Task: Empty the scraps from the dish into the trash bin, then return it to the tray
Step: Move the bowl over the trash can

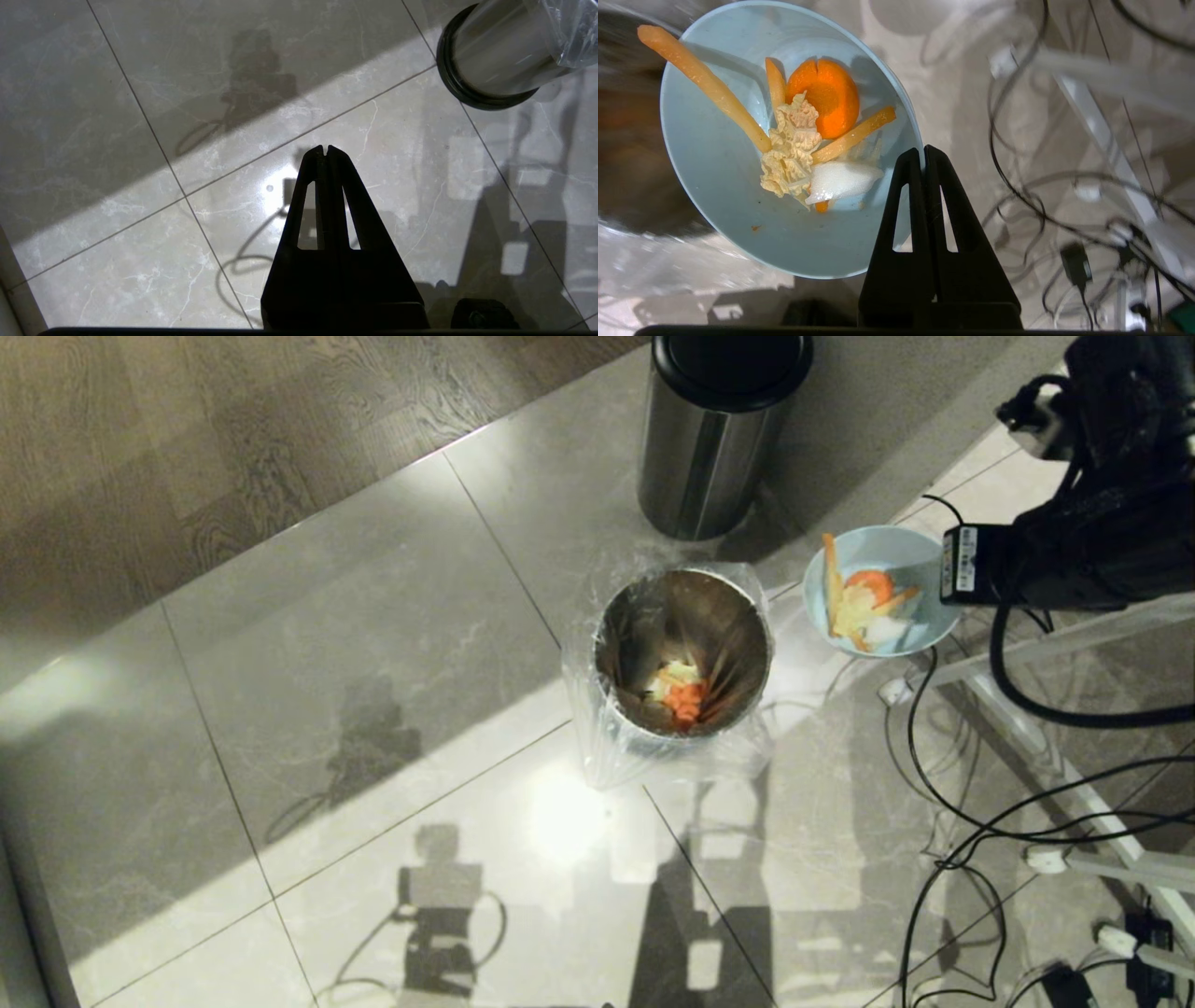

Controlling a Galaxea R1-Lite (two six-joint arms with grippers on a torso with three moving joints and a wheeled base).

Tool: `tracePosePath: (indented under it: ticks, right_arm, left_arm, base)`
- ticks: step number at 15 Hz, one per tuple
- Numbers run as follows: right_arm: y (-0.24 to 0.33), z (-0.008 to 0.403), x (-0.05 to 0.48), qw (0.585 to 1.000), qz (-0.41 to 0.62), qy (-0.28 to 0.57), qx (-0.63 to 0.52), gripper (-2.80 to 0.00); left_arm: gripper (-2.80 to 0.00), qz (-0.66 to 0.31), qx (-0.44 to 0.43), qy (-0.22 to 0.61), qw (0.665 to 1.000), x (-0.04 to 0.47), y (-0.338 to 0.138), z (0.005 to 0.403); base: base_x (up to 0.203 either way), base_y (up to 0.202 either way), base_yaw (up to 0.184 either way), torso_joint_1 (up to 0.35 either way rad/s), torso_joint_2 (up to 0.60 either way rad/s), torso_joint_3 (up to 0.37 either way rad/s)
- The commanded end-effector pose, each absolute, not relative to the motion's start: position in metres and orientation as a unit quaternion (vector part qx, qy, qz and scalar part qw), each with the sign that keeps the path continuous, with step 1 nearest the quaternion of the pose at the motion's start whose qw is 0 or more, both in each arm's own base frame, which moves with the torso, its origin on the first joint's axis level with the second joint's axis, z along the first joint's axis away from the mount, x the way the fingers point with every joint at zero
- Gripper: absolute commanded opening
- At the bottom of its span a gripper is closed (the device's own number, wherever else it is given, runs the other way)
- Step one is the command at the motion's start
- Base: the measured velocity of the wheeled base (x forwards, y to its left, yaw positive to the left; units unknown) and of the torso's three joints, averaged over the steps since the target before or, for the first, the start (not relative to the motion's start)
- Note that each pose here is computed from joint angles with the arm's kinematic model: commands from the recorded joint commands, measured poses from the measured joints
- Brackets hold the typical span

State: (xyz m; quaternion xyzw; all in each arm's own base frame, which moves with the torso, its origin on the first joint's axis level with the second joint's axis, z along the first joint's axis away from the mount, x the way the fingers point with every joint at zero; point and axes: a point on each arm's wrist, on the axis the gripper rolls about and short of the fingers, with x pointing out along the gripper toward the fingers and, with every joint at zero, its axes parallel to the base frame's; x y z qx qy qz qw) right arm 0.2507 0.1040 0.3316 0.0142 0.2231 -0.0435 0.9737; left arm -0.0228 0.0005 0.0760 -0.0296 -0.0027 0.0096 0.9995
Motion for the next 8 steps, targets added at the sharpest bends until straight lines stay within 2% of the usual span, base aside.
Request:
tracePosePath:
  ticks: [1, 8]
  right_arm:
    - [0.131, 0.333, 0.259, 0.976, -0.027, 0.214, -0.002, -2.80]
    - [0.183, 0.337, 0.262, 0.987, 0.044, 0.121, -0.101, -2.80]
  left_arm:
    - [-2.80, 0.010, -0.030, -0.003, 0.999, -0.023, 0.001, 0.076]
    - [-2.80, 0.010, -0.030, -0.003, 0.999, -0.023, 0.001, 0.076]
  base:
    - [0.000, 0.000, 0.000, 0.000, 0.00, 0.000]
    - [0.000, 0.000, 0.000, 0.000, 0.00, 0.000]
